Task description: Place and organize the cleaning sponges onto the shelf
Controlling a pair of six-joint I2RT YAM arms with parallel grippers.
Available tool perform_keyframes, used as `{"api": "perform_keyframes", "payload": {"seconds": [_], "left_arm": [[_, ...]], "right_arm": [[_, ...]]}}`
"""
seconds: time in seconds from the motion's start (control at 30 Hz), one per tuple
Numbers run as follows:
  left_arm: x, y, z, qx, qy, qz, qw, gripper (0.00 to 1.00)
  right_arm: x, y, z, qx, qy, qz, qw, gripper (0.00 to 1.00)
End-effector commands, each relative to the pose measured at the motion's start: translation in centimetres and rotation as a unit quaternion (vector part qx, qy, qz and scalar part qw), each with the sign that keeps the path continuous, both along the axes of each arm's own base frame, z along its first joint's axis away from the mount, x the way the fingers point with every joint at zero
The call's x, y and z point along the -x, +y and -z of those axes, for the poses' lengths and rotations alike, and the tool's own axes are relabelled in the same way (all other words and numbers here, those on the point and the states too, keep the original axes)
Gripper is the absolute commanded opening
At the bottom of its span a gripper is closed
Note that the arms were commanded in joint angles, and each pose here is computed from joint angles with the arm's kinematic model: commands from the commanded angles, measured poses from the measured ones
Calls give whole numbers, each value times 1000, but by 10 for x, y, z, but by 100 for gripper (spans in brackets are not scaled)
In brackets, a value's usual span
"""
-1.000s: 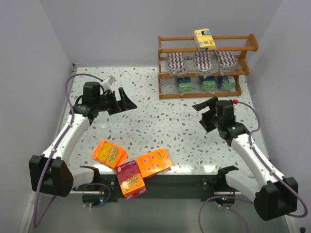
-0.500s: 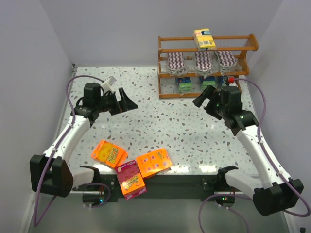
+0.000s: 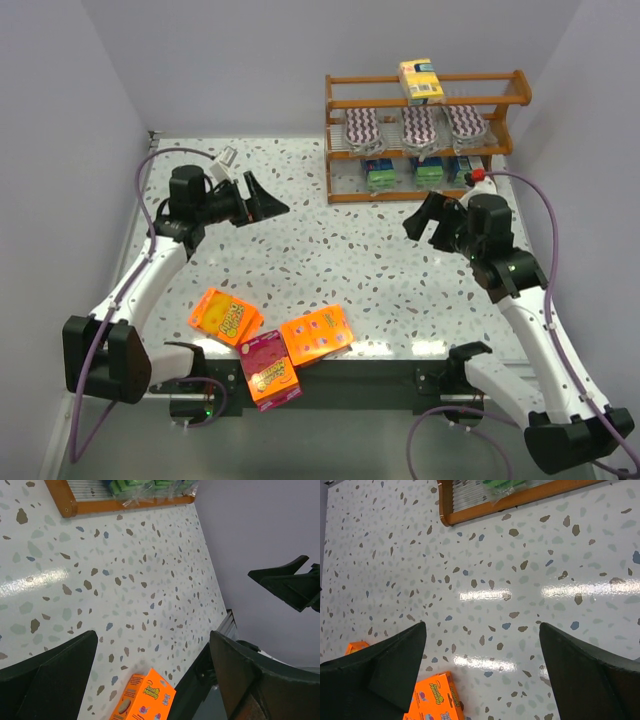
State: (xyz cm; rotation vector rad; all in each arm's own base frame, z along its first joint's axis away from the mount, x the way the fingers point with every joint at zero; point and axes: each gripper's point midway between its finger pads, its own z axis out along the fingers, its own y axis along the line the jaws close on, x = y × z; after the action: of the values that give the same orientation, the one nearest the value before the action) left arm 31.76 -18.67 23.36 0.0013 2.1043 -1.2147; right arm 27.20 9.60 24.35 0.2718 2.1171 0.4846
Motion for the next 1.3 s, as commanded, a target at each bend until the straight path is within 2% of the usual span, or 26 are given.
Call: {"api": "perform_keyframes", "payload": {"seconds": [0.0,0.5,1.27], "left_arm": [[-8,-2,-37,16,-61,12,998,100],[0,-3,-95,33,-161,18,986,100],[7,-2,-130,50,-209,17,976,100]], "right_arm": [[7,-4,-2,16,-9,-10,1000,98],[17,-23,-11,33,-31,30,999,98],[25,-38,-4,62,-21,54,996,98]]}}
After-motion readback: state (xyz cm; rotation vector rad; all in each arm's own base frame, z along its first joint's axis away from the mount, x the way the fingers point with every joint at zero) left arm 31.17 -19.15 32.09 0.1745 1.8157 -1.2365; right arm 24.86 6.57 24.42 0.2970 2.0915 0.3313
